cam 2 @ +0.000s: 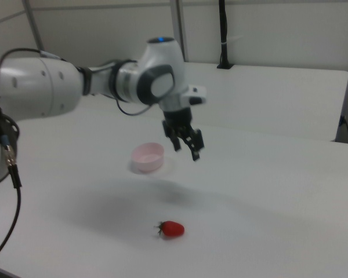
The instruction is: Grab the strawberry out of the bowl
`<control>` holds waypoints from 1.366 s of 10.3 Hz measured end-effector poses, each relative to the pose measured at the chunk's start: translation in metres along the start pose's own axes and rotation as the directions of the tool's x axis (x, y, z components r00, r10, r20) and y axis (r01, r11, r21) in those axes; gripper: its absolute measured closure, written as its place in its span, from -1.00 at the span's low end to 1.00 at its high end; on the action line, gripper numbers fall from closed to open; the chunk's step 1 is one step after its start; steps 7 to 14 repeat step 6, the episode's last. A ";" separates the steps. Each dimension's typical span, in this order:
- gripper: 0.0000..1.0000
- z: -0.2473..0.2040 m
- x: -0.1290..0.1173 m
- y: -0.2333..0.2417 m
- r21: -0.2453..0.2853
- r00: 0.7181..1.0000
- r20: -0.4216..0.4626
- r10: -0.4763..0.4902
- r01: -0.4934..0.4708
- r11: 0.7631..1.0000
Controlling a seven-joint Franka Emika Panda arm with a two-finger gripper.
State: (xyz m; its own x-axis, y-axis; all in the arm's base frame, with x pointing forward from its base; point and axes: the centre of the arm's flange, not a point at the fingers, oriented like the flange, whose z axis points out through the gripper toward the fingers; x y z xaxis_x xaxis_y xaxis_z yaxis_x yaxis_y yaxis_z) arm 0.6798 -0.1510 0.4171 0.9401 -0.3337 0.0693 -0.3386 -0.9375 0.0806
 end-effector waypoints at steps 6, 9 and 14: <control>-1.00 -0.156 -0.094 -0.109 -0.012 0.981 0.042 -0.191 0.192 0.981; -1.00 -0.156 -0.094 -0.109 -0.012 0.981 0.042 -0.191 0.192 0.981; -1.00 -0.156 -0.094 -0.109 -0.012 0.981 0.042 -0.191 0.192 0.981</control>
